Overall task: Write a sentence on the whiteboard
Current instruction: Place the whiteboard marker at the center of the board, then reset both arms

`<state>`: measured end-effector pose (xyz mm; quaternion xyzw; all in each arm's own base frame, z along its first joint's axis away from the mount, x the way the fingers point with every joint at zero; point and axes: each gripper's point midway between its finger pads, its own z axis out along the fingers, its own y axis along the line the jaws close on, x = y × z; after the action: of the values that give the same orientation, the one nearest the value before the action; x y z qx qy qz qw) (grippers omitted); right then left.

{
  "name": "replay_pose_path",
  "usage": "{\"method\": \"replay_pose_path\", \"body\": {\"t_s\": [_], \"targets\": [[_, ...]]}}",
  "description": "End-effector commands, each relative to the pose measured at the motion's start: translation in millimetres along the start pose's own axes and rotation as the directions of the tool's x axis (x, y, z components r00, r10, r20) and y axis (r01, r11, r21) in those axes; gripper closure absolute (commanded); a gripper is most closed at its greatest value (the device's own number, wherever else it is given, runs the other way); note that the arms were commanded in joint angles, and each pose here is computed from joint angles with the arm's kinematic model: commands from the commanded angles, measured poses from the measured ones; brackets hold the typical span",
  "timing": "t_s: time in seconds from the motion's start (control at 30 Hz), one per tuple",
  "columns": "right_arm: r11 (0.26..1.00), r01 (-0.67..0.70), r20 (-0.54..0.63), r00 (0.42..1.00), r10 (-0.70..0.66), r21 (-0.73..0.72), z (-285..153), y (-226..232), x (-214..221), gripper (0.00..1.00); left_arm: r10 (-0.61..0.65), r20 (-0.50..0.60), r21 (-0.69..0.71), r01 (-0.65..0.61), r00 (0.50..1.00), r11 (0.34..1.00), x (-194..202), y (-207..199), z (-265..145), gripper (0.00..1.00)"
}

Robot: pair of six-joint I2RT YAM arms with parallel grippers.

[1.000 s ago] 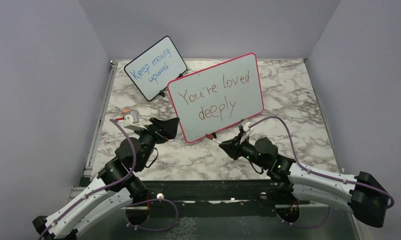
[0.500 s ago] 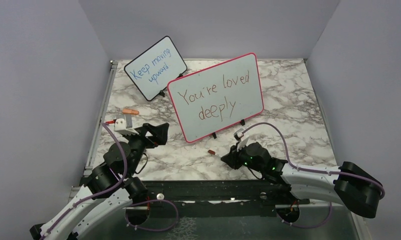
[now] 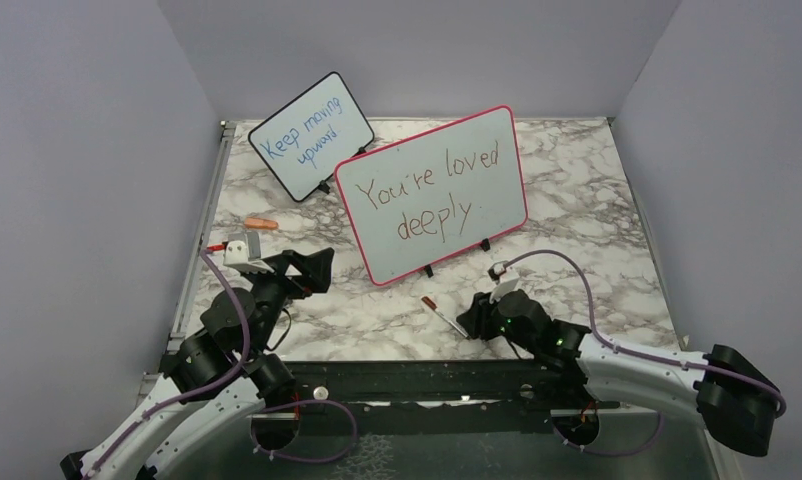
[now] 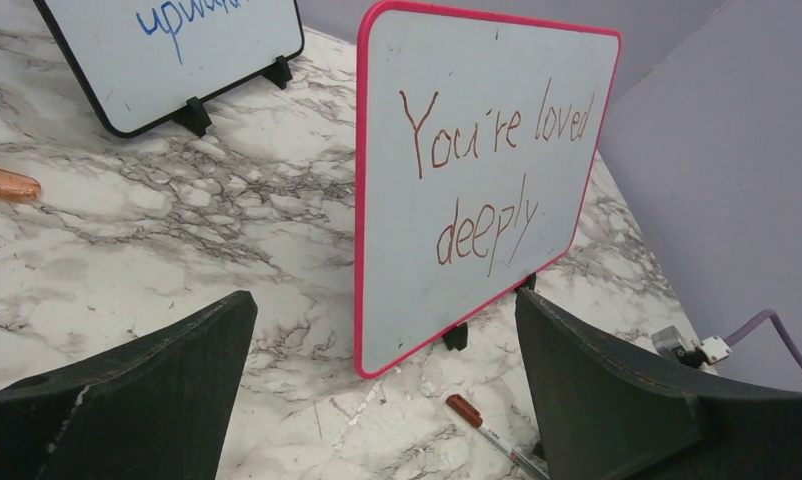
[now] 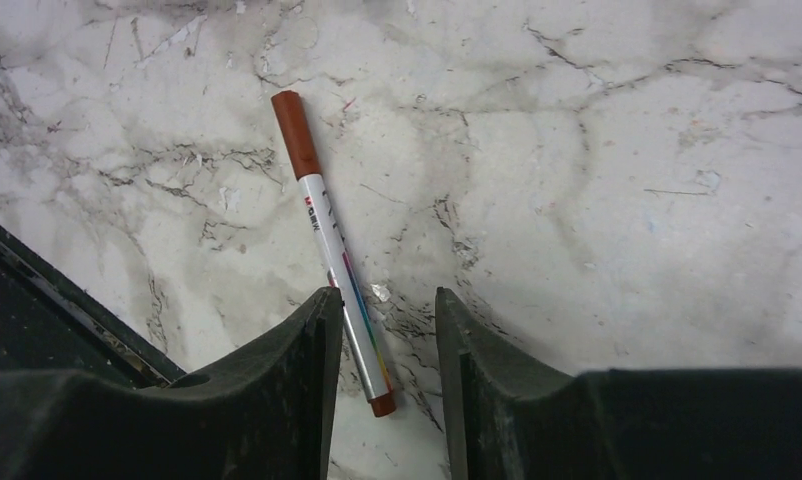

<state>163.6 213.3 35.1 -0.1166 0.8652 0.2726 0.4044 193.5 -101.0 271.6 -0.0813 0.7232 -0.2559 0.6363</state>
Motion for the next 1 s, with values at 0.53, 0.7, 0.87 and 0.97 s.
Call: {"method": "replay_pose_path", "body": {"t_s": [0.53, 0.7, 0.87, 0.97], "targets": [[0.905, -0.244, 0.599, 0.801, -0.015, 0.349, -188.4, -57.4, -191.6, 0.15, 0.070, 0.171, -0.090, -0.055, 0.983, 0.994, -61.4, 20.1, -24.4, 0.01], [0.891, -0.316, 0.662, 0.749, 0.023, 0.327, -220.0, -68.0, -198.9, 0.00, 0.042, 0.250, -0.151, -0.004, 0.967, 0.989, -81.6, 35.2, -36.5, 0.01], [0.860, -0.403, 0.710, 0.701, 0.069, 0.314, -236.0, -81.8, -195.8, 0.00, 0.000, 0.316, -0.136, 0.045, 0.949, 0.990, -88.6, 42.8, -46.2, 0.01], [0.859, -0.426, 0.729, 0.677, 0.094, 0.284, -238.8, -83.8, -194.0, 0.00, -0.011, 0.338, -0.138, 0.061, 0.941, 0.989, -87.9, 48.2, -49.5, 0.01]]}}
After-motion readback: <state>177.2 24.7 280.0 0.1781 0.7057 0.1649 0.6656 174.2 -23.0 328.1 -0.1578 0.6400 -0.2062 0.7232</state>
